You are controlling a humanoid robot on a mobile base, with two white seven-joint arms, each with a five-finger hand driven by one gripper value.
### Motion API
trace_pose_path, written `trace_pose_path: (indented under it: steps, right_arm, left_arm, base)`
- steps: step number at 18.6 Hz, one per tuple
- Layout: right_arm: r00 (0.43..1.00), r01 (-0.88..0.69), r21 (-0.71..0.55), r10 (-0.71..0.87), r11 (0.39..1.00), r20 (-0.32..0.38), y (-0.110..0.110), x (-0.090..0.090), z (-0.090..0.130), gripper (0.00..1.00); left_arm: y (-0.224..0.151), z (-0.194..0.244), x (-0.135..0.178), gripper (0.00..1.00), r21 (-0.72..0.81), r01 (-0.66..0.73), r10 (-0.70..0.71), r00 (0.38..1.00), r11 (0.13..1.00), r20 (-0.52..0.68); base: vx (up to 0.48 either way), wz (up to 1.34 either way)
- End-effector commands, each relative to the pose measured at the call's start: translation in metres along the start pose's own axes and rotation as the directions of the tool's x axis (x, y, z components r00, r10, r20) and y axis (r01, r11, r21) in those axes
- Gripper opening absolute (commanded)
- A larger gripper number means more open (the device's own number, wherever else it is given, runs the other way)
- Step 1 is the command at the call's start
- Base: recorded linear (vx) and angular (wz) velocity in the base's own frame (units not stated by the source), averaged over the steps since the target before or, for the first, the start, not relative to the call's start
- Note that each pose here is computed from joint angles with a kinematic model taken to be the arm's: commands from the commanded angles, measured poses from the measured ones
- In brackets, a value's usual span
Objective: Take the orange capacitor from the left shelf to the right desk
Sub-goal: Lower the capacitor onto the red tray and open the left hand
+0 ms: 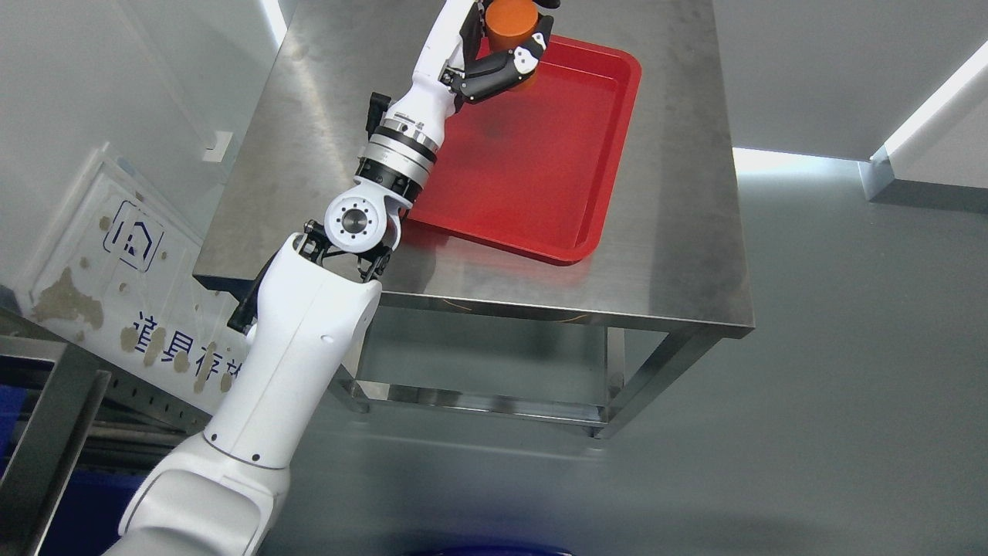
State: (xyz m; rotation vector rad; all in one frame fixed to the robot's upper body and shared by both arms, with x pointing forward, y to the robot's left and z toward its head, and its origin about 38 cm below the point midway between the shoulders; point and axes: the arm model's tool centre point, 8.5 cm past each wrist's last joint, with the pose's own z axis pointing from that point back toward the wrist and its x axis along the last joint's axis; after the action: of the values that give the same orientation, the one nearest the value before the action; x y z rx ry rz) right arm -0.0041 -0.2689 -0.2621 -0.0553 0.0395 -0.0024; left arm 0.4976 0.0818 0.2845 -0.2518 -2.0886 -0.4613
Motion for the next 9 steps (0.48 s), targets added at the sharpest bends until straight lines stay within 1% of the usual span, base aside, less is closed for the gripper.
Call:
trace_pose_path:
  steps: [1, 2, 4, 9]
  right_arm:
    - [0.999, 0.006, -0.017, -0.005, 1.000, 0.035, -0.011, 0.013, 0.000, 1.00]
    - [0.999, 0.006, -0.017, -0.005, 1.000, 0.035, -0.011, 0.013, 0.000, 1.00]
    - [0.999, 0.006, -0.017, -0.005, 1.000, 0.035, -0.011, 0.013, 0.000, 1.00]
    - [0.999, 0.006, -0.017, -0.005, 1.000, 0.035, -0.011, 0.013, 0.000, 1.00]
  left_arm:
    - [0.012, 0.002, -0.089, 0.04, -0.037, 0.093, -0.100, 0.954, 0.995, -0.284]
    - [0.013, 0.005, -0.096, 0.05, -0.037, 0.095, -0.102, 0.947, 0.995, -0.305]
    - [0.015, 0.007, -0.100, 0.06, -0.033, 0.096, -0.102, 0.943, 0.995, -0.318]
    - [0.012, 0.008, -0.101, 0.19, -0.051, 0.109, -0.119, 0.939, 0.993, -0.324]
  base:
    - [0.005, -0.02]
    - [0.005, -0.02]
    - [-0.003, -0.04]
    - [0.000, 0.00]
